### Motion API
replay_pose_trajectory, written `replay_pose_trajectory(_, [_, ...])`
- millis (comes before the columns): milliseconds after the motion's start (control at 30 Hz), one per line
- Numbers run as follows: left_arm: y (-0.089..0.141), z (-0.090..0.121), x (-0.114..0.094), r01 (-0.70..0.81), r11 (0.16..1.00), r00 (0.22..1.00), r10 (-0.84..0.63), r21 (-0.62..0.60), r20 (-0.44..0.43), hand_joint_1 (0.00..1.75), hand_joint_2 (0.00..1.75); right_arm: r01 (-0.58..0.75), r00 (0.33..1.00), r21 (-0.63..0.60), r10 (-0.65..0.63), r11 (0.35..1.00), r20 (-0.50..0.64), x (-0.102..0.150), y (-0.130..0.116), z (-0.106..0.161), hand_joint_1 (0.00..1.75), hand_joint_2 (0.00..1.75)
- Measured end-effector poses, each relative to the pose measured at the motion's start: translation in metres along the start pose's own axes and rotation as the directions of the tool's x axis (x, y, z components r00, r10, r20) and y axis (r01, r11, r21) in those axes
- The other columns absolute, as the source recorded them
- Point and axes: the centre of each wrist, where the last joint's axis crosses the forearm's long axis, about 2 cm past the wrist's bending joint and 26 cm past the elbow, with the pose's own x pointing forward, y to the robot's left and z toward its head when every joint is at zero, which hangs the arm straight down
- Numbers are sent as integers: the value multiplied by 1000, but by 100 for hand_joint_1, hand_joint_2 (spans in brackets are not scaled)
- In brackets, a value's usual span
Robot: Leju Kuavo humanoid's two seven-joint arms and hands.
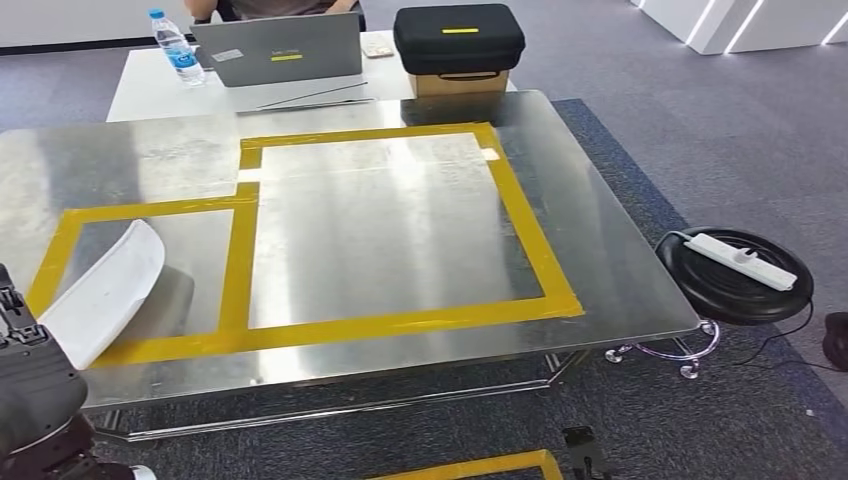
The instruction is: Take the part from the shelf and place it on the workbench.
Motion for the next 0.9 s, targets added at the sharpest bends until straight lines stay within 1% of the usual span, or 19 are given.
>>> replay_pose_trajectory(200, [-7,2,-4,-26,997,1000,25,-78,-10,0,0,-5,1000,12,5,1000,-11,0,1,1,0,0])
replay_pose_trajectory(400, [-17,-3,-10,-67,984,998,64,-162,-24,0,0,-14,1000,24,14,1000,-17,1,2,1,0,0])
replay_pose_trajectory(733, [-21,-2,-14,-92,977,995,84,-194,-50,0,0,-9,1000,23,10,1000,-21,0,2,1,0,0])
replay_pose_trajectory(900, [-21,-3,-15,-93,975,995,84,-200,-53,0,0,-5,1000,20,5,1000,-11,4,1,-1,0,0])
